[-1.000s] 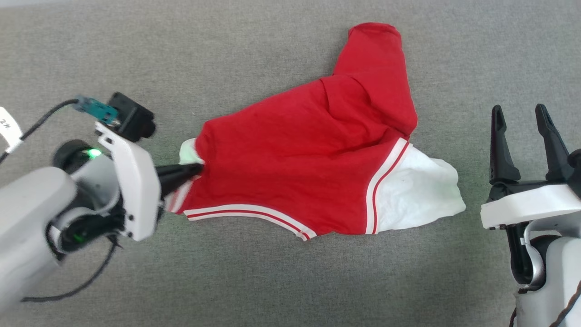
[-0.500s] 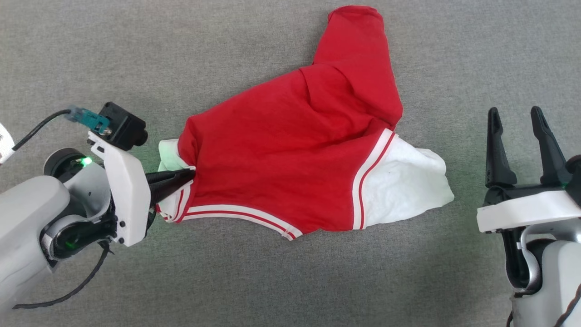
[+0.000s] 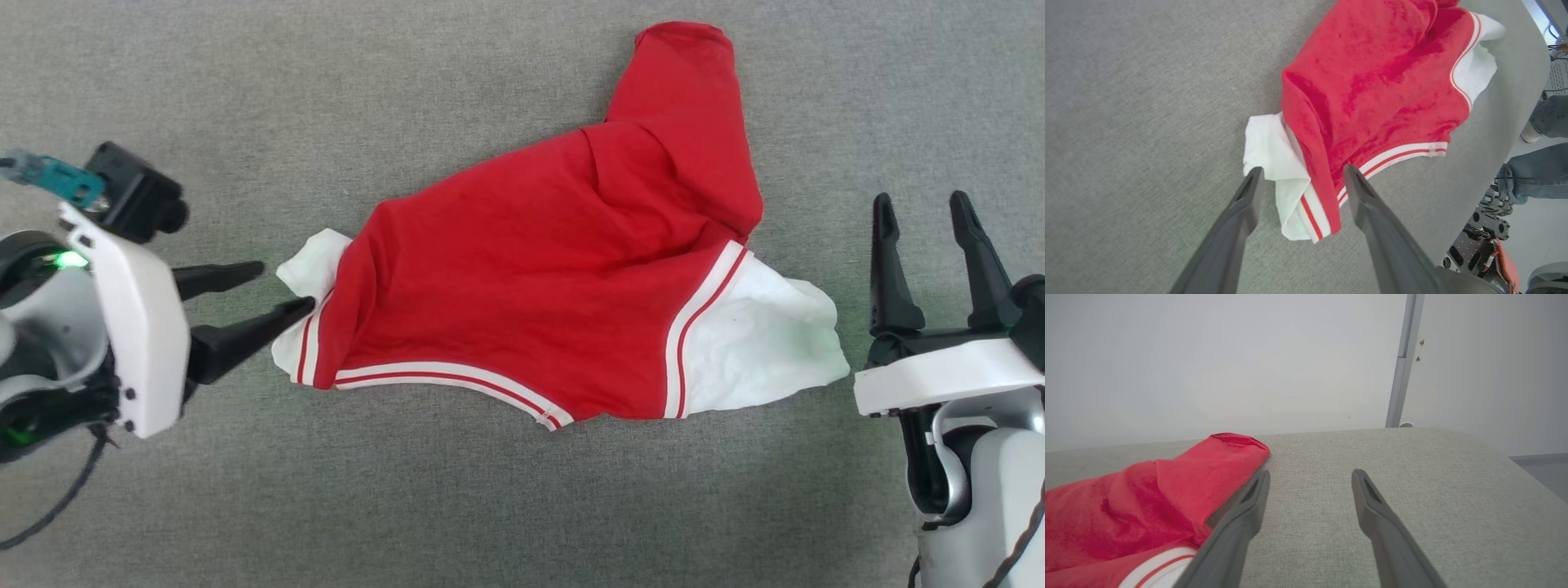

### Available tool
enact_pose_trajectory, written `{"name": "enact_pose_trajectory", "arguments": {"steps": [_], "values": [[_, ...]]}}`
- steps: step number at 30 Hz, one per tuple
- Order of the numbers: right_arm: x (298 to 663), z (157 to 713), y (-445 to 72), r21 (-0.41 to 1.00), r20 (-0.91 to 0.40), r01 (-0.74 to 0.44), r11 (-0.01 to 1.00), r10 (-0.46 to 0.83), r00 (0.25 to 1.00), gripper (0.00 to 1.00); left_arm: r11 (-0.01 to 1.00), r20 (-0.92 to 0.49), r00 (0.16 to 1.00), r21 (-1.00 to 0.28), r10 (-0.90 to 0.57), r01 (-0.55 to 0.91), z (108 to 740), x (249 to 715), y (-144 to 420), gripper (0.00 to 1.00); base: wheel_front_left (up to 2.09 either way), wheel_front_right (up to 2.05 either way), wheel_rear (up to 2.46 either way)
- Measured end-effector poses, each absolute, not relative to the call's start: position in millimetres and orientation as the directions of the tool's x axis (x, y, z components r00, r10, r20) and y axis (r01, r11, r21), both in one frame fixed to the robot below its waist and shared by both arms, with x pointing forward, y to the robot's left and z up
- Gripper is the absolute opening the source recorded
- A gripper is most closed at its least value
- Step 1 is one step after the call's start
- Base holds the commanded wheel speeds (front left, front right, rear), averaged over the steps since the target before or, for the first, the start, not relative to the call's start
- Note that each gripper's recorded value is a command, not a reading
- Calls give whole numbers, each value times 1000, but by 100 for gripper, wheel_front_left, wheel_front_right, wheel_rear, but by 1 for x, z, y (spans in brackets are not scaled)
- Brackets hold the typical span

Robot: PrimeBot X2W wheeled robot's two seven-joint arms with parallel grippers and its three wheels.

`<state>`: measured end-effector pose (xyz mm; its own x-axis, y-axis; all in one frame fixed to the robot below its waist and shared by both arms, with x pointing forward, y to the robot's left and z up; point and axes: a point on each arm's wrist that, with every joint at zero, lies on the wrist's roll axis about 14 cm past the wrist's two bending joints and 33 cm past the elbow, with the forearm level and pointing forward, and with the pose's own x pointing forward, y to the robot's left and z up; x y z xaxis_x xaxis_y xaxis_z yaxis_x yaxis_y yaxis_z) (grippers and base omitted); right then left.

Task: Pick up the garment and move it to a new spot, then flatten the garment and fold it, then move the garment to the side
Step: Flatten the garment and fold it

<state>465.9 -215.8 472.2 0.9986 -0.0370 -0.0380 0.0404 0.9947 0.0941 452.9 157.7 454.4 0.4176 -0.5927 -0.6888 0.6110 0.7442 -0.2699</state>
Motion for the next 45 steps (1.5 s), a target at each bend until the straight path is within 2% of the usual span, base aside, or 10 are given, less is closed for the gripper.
{"name": "enact_pose_trajectory", "arguments": {"steps": [8,18,35,36,37,38,39,40,41,45], "values": [[466,472,-215,93,-44,38,995,-34,998,100,798,-707,446,-285,-549,531,444,462,176,100,0,0,0],[460,472,-227,80,-47,67,995,-63,997,100,821,-727,421,-352,-543,450,419,474,172,100,0,0,0],[452,463,-238,72,-75,99,992,-93,993,100,811,-771,278,-487,-573,322,387,464,163,100,0,0,0],[452,462,-238,71,-76,99,993,-93,993,100,812,-773,274,-485,-571,324,386,465,163,96,0,0,0],[452,462,-239,71,-77,99,993,-94,993,100,812,-774,274,-485,-571,324,385,465,163,81,0,0,0],[452,462,-238,71,-78,99,993,-93,993,100,813,-776,269,-487,-571,321,384,465,163,49,0,0,0],[452,461,-239,70,-78,99,993,-93,993,100,813,-777,267,-488,-571,318,383,465,163,40,0,0,0],[452,462,-239,69,-78,100,993,-94,992,100,812,-777,263,-490,-571,317,382,465,163,11,0,0,0],[452,462,-239,69,-78,100,993,-94,992,100,812,-777,261,-492,-572,314,382,465,162,0,0,0,0],[452,464,-240,68,-72,104,992,-99,993,100,805,-768,265,-503,-583,314,383,465,158,0,0,0,0]]}}
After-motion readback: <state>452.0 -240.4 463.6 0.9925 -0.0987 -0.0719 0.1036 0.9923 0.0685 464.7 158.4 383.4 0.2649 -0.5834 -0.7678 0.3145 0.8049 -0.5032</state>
